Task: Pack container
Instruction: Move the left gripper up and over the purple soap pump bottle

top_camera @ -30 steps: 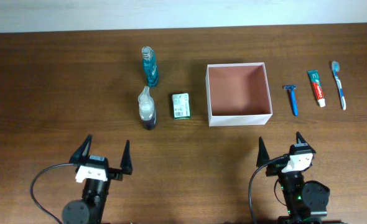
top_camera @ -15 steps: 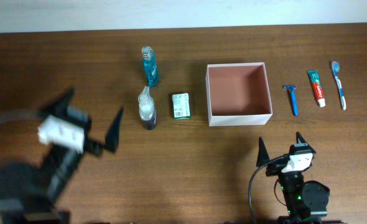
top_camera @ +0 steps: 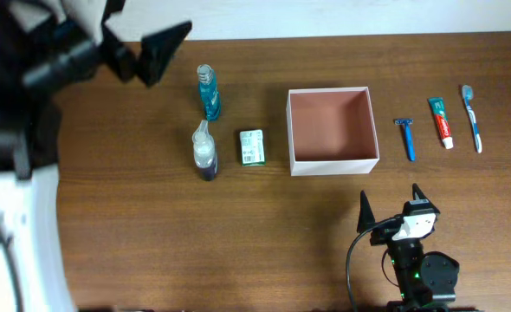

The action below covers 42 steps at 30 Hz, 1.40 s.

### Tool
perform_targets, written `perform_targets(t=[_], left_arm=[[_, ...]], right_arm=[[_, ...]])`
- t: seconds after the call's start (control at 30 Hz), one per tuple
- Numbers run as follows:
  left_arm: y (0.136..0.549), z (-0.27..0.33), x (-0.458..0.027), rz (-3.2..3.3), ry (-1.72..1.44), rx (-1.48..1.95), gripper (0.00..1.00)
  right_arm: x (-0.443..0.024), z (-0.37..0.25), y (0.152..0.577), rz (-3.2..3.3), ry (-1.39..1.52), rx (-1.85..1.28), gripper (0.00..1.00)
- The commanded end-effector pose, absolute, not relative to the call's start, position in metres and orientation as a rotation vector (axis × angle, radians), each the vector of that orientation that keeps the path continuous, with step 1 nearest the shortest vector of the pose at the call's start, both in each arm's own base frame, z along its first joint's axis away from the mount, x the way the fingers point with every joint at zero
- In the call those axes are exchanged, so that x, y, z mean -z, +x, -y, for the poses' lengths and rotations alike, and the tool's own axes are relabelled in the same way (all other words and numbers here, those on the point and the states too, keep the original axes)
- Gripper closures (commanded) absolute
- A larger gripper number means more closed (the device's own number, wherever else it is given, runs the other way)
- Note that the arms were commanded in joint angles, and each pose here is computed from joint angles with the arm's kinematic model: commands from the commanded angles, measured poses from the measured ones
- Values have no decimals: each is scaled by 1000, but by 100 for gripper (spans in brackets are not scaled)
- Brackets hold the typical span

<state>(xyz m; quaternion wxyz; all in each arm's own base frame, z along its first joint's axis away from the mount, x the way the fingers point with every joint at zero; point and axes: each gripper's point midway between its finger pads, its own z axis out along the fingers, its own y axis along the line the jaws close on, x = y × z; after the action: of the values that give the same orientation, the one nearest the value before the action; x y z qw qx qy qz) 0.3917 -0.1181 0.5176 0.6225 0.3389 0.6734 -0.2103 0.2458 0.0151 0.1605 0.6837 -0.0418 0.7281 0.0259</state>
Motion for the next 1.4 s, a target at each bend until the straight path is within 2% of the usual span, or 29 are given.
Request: perform_targets(t=[0.0, 0.2, 0.33, 0.47, 0.73, 0.93, 1.13, 1.37], left_arm=[[450, 115, -465, -1773, 672, 419, 1], [471, 147, -396, -1933, 731, 599, 1], [491, 122, -335, -2237, 491, 325, 1], [478, 123, -298, -2400, 480, 173, 1], [454, 110, -282, -2552, 393, 377, 1], [452, 103, -284, -2552, 375, 440, 1], [474, 101, -291, -2483, 332, 317, 1], [480, 109, -280, -2503, 323, 135, 1]], right_arm=[[-159, -19, 245, -1634, -108, -73, 1], [-159, -19, 245, -1634, -108, -73, 1], [-159, -19, 245, -1634, -108, -73, 1], [-159, -19, 245, -1634, -108, -73, 1], [-159, -19, 245, -1634, -108, -73, 1], [-159, -19, 245, -1634, -108, -73, 1], [-159, -19, 245, -1634, -108, -73, 1], [-159, -19, 245, -1634, -108, -73, 1]])
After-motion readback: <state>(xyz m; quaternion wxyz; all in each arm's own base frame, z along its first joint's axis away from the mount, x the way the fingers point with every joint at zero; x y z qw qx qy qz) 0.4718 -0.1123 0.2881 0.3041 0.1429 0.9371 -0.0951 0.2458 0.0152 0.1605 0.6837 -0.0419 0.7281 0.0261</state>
